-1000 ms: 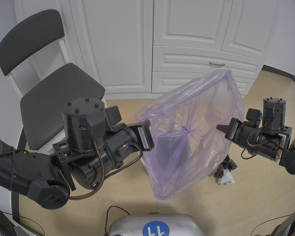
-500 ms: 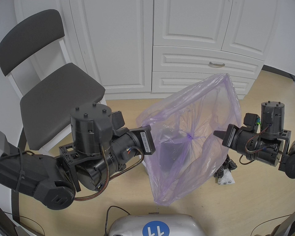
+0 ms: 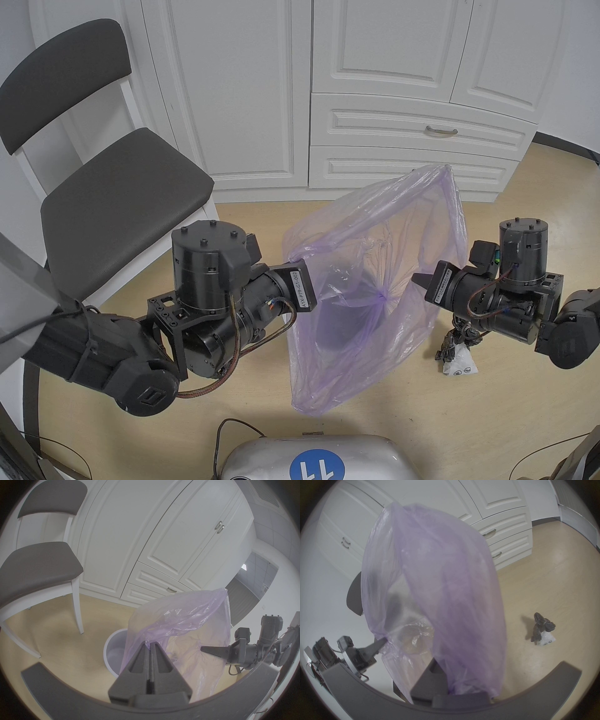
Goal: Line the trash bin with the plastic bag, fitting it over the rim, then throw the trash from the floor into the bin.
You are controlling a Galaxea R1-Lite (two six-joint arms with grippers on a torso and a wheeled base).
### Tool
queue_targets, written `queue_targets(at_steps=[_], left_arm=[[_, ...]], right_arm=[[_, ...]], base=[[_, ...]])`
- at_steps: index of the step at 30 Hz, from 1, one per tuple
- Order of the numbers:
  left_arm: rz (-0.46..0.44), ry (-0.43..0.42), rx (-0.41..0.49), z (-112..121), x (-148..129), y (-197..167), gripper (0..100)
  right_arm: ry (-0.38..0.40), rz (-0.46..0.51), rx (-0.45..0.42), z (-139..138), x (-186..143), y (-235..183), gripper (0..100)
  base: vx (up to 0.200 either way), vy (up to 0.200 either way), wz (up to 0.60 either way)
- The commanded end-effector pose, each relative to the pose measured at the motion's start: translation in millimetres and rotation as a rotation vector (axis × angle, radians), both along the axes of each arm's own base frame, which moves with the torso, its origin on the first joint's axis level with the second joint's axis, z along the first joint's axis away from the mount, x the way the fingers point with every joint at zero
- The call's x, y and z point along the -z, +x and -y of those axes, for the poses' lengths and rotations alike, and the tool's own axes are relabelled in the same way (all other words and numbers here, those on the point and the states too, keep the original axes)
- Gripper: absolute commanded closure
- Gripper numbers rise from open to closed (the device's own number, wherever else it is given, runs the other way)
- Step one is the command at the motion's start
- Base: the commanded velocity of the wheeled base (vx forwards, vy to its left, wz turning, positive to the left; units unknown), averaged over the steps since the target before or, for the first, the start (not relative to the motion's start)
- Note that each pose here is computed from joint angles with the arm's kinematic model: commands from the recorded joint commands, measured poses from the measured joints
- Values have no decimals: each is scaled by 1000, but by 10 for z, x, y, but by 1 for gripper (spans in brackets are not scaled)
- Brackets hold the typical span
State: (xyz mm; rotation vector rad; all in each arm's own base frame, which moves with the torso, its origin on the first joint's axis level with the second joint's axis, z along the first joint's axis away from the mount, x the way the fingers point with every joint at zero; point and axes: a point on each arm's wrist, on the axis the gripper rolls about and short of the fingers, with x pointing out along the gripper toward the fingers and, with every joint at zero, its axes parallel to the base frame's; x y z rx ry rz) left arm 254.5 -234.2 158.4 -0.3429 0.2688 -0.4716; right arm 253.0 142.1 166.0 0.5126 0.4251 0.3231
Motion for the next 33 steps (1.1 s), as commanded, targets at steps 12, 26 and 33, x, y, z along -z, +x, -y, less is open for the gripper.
queue_targets(at_steps=[12,26,33], left_arm=[[-61,-14,-120,-287,243,279,100],[-204,18,-161,-371,1252,685,100],[-195,0,-142,-484,1373,744,100]], right_arm=[[40,50,-34,-302,76,383,100],[-52,-38,-104,-398,51,470,100],[-52,-42,-114,-441,66,441,100]], base=[[0,0,0],[0,0,0],[0,0,0]])
